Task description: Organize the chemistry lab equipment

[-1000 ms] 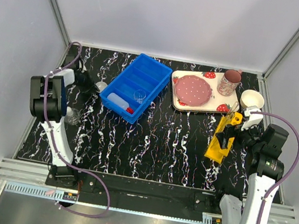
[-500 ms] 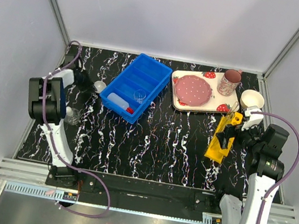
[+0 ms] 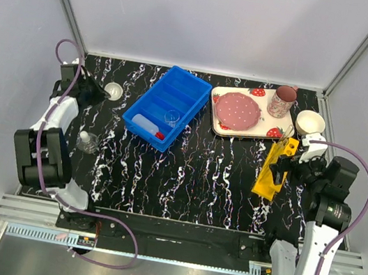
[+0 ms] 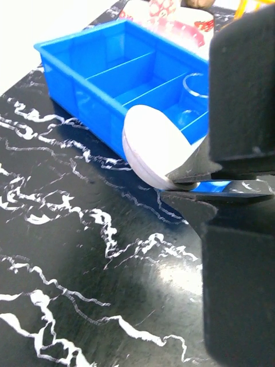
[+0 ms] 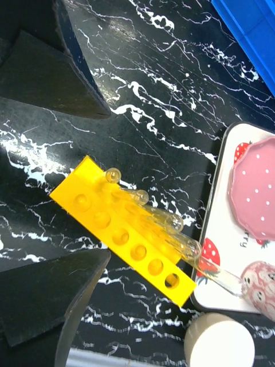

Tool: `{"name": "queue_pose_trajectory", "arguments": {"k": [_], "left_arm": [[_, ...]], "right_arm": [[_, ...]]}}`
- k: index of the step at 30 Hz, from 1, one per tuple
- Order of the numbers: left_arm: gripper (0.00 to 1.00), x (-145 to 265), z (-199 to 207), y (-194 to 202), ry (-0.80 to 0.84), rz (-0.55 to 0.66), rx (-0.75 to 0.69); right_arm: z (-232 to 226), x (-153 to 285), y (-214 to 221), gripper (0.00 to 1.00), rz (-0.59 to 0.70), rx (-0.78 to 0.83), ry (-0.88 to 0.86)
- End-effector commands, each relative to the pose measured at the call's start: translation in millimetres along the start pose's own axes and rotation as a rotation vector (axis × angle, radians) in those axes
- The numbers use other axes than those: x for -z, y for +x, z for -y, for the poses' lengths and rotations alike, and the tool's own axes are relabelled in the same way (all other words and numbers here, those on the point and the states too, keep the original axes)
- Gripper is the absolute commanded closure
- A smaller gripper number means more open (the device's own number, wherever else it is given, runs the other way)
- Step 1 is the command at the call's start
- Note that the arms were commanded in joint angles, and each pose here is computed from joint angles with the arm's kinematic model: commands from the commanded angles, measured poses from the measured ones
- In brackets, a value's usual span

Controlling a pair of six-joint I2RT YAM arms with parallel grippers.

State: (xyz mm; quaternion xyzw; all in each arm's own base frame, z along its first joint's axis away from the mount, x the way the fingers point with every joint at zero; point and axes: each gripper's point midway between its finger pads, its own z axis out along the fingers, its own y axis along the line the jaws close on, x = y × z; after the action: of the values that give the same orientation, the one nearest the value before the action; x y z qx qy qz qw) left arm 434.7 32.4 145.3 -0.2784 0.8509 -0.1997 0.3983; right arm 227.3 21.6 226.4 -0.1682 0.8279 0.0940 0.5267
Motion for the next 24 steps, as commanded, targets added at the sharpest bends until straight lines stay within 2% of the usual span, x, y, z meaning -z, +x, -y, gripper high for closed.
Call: {"name": "queue_pose_trajectory", "arguments": {"k": [1, 4, 7, 12, 13, 15, 16, 20, 21, 22, 24], "left_arm": [[0.98, 26.8, 36.9, -10.7, 0.168, 0.091, 0.026], [0.98, 44.7, 61.4, 1.8, 0.275, 0.091, 0.039], [0.98, 62.5, 95.2, 18.4, 0.38, 0.082, -0.008], [0.97, 97.2, 152.1, 62.3, 0.549, 0.039, -0.077], [0.97, 104.7, 170.4, 81.1, 0.594, 0.006, -0.102], [0.97, 117.6, 186.7, 95.6, 0.645, 0.004, -0.093], [0.97, 125.6, 201.9, 114.8, 0.689, -0.031, -0.106], [0.97, 151.4, 240.1, 155.4, 0.786, -0.073, -0.104], [0.97, 152.0, 245.6, 160.1, 0.779, -0.062, -0.09], [0.97, 161.9, 257.8, 181.0, 0.81, -0.099, -0.108], [0.97, 163.6, 267.9, 193.5, 0.801, -0.097, -0.102]], "right_arm": [[9.6, 30.2, -35.1, 0.0, 0.033, 0.119, 0.093], [2.5, 44.8, -51.1, 0.0, 0.036, 0.145, 0.077], [-9.8, 55.3, -67.3, 0.0, 0.049, 0.143, 0.026], [-37.8, 65.1, -88.0, 0.0, 0.066, 0.123, -0.13], [-41.3, 65.1, -89.6, 0.0, 0.068, 0.116, -0.153], [-51.0, 63.1, -92.1, 0.0, 0.069, 0.073, -0.224], [-55.1, 62.0, -93.0, 0.0, 0.071, 0.051, -0.253], [-74.6, 50.7, -92.4, 0.01, 0.024, -0.129, -0.452], [-83.8, 52.1, -95.3, 0.03, 0.03, -0.14, -0.527], [-88.8, 51.6, -94.4, 0.04, 0.016, -0.15, -0.57], [-90.8, 43.6, -89.3, 0.08, -0.039, -0.182, -0.609]]}}
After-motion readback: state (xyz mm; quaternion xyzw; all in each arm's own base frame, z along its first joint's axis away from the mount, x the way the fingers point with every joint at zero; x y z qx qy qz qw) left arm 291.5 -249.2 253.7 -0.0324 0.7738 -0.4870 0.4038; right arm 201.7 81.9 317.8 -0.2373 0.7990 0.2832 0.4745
